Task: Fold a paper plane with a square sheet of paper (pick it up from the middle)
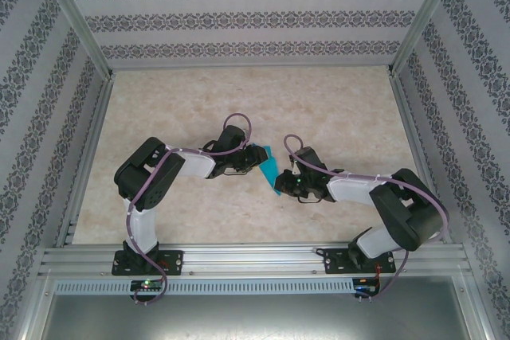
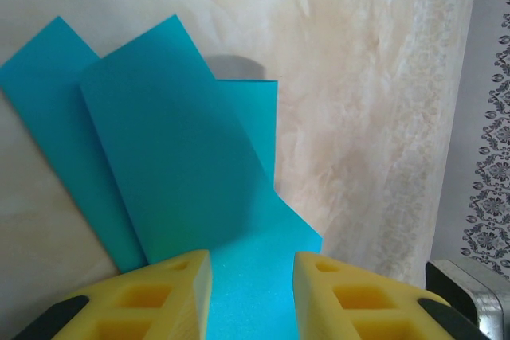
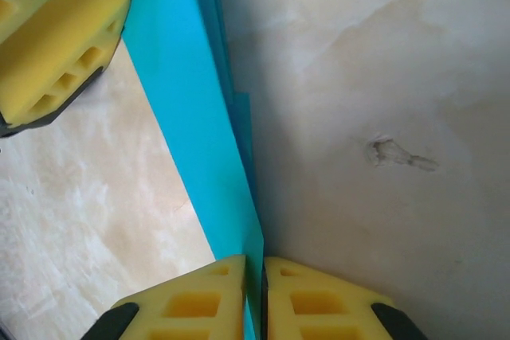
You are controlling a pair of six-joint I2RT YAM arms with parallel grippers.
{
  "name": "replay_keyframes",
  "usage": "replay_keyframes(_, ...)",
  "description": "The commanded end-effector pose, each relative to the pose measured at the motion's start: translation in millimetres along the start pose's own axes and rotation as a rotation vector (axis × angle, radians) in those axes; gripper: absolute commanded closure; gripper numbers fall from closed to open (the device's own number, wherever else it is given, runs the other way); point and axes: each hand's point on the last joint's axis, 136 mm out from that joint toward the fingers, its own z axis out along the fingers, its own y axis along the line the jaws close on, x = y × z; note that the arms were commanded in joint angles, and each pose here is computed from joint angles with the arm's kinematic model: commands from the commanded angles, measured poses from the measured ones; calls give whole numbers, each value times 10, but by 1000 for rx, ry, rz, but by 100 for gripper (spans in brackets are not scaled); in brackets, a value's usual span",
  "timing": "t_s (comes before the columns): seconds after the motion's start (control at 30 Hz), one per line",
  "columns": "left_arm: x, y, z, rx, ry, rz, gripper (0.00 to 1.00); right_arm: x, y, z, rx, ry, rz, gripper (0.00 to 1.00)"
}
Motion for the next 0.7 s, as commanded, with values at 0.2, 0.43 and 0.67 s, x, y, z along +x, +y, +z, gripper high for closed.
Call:
replay_keyframes(0.2,96,183,92,-66,35,-8,66,120,-147,10,26,27,59,78)
replay_keyframes(0.43,99,178,97,-66,39,-8,66,-105,125,-263,-35,-73,-32,70)
replay_keyframes(0.67,104,166,98,-61,42,-7,65,-161,195,-130,-53,-28,-42,73)
